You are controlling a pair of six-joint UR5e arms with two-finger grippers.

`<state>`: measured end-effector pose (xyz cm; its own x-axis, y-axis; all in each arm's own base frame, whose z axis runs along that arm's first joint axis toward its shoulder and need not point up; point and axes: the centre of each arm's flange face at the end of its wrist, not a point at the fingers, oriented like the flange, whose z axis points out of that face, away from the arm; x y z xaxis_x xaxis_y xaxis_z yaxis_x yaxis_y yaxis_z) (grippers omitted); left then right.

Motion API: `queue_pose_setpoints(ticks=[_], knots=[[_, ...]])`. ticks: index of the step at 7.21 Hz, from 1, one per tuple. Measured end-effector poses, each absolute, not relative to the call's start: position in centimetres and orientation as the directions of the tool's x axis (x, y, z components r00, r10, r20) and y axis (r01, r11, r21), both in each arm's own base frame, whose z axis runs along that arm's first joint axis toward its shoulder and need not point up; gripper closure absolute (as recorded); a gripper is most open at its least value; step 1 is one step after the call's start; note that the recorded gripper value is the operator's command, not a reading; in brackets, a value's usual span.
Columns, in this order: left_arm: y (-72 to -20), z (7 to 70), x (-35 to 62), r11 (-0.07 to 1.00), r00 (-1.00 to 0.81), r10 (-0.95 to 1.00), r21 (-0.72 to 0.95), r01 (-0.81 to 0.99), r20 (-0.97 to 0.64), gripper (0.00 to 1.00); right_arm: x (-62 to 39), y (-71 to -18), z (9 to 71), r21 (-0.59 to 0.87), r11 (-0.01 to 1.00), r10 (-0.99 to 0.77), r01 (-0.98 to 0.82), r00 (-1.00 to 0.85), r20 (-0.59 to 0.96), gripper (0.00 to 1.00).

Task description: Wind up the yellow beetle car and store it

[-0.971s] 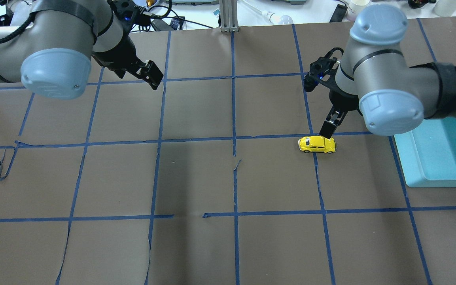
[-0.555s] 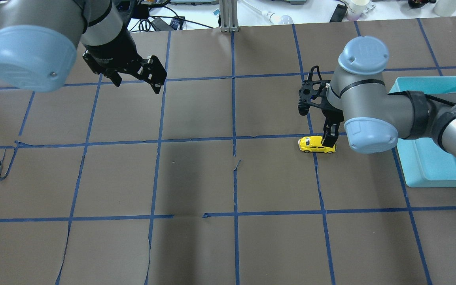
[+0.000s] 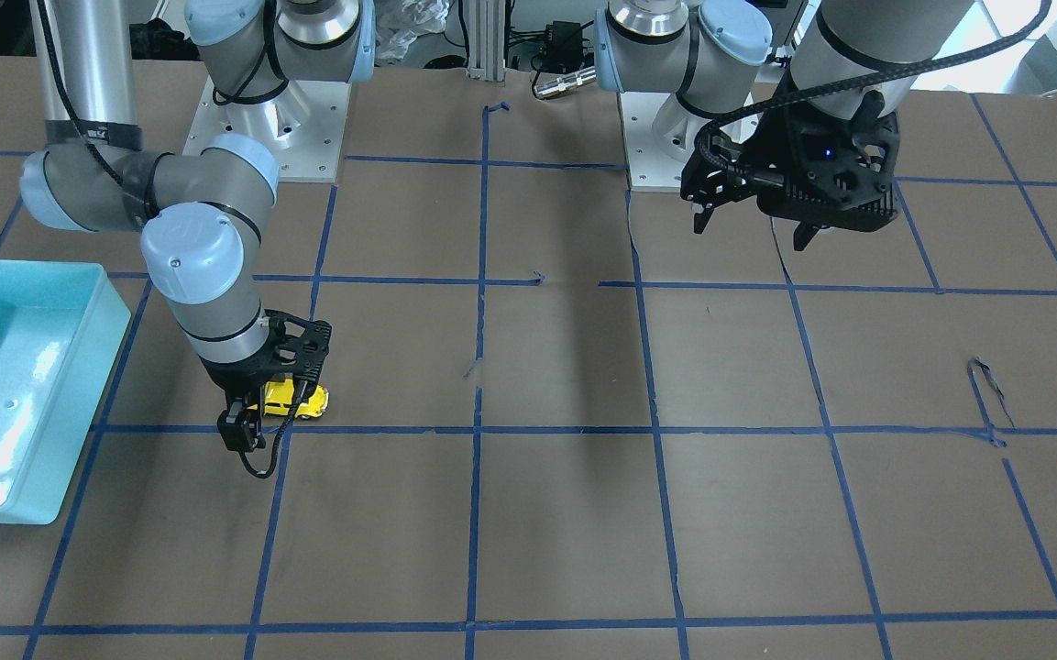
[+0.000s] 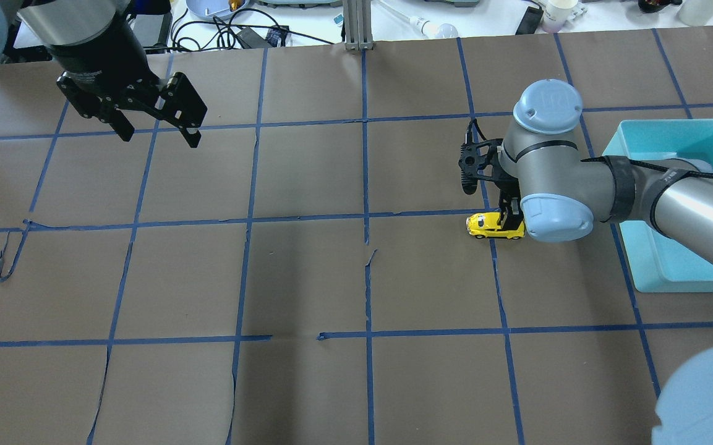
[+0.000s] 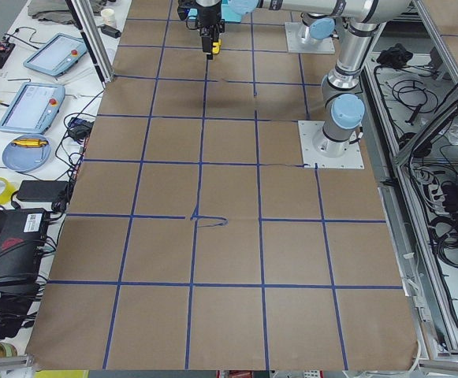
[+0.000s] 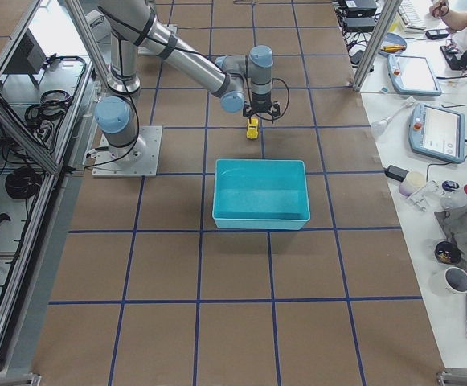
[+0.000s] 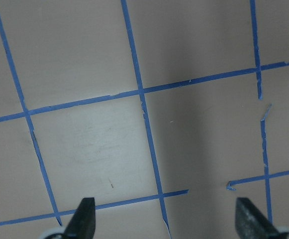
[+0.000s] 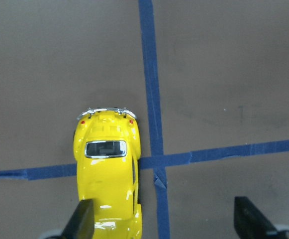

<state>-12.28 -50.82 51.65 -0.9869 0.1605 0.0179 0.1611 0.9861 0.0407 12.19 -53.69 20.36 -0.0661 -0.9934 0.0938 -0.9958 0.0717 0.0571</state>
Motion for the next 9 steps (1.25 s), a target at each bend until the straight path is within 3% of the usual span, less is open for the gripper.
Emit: queue_pose_setpoints(ticks=[1,2,3,4,5,9], knots=[[-50.8,52.0,-11.5,0.987,-0.987,0.157,0.033,0.158,0.018,0.05,12.2,-53.8,19.5,0.054,0.066,-0.995,-0.996,-0.062,0.082,0.11],[-50.8,52.2,-10.9,0.985,-0.985,0.169,0.028,0.169,0.018,0.05,12.3,-53.7,19.0,0.052,0.064,-0.996,-0.997,-0.06,0.072,0.29],[-50.8,52.2,-10.6,0.983,-0.983,0.183,0.022,0.183,0.017,0.05,12.2,-53.7,18.8,0.053,0.062,-0.996,-0.997,-0.059,0.064,0.52],[-50.9,52.2,-10.6,0.982,-0.982,0.191,0.011,0.191,0.015,0.04,12.2,-53.6,18.6,0.057,0.062,-0.997,-0.996,-0.059,0.058,0.85],[-50.9,52.0,-10.6,0.981,-0.981,0.193,-0.007,0.193,0.01,0.0,12.2,-53.6,18.6,0.06,0.065,-0.997,-0.996,-0.062,0.055,1.0],[-50.3,51.6,-10.4,0.981,-0.981,0.192,-0.031,0.192,0.004,0.0,11.1,-54.2,19.9,0.069,0.097,-0.994,-0.993,-0.093,0.055,1.0]])
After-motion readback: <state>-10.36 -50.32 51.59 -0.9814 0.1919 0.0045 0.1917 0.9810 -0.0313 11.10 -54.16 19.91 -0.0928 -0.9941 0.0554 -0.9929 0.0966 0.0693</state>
